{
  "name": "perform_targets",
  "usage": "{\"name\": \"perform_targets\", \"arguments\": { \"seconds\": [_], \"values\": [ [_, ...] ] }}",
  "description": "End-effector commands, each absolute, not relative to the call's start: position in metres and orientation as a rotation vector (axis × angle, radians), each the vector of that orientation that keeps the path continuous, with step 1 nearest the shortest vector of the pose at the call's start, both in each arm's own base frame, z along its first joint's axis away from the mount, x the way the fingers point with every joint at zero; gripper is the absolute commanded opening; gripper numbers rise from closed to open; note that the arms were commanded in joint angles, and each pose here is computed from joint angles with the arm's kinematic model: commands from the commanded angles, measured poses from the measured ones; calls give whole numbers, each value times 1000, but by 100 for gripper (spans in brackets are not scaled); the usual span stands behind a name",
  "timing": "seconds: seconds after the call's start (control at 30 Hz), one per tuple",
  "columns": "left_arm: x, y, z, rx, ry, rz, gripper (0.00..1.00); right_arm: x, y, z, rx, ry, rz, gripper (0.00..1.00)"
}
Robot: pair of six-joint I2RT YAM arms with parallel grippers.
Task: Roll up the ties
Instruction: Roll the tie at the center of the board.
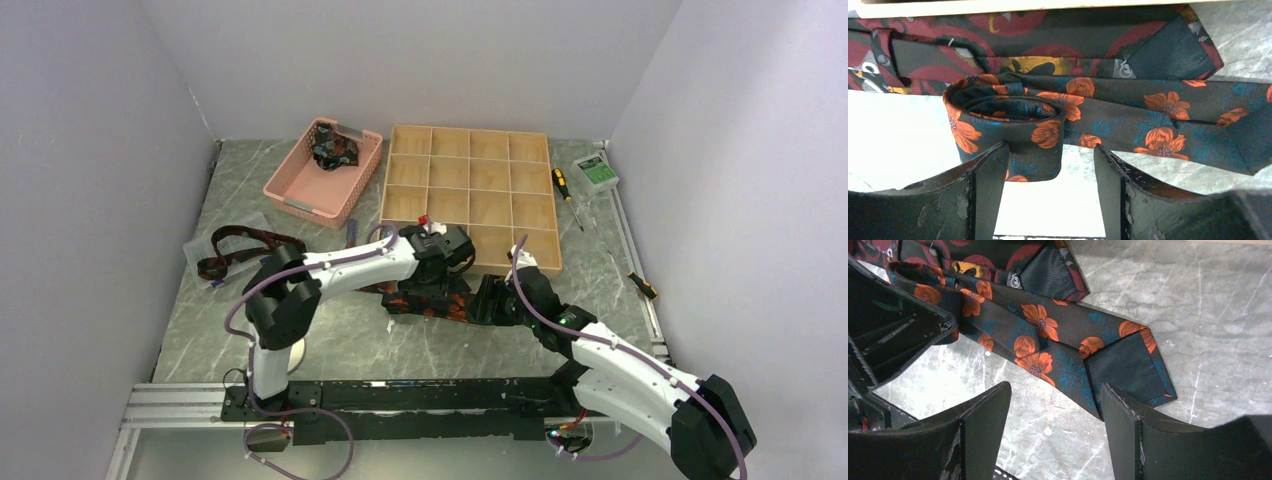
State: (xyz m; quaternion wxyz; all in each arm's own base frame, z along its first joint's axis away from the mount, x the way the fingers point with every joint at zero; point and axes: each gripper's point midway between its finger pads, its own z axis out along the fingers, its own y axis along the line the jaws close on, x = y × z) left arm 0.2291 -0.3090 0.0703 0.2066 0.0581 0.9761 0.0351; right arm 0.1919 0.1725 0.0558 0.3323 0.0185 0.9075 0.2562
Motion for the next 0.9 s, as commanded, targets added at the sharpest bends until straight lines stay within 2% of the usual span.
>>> {"name": "perform_targets", "arguments": {
  "seconds": [0.0, 0.3, 0.53, 0.63, 0.87],
  "values": [
    [236, -316, 96, 97, 2671, -151, 68, 193, 186, 69, 19, 2330, 769, 71],
    [244, -272, 133, -66, 2554, -373, 68, 196, 229, 106, -94, 2268, 1017, 70],
    [255, -230, 156, -187, 2421, -486, 68, 210, 272, 126, -178, 2264, 1058, 69],
    [249, -217, 164, -193, 2340, -526, 68, 214, 296, 133, -230, 2269, 1055, 68],
    [217, -206, 159, -113, 2247, -705, 65, 228, 334, 112, -310, 2362, 989, 65]
  ]
}}
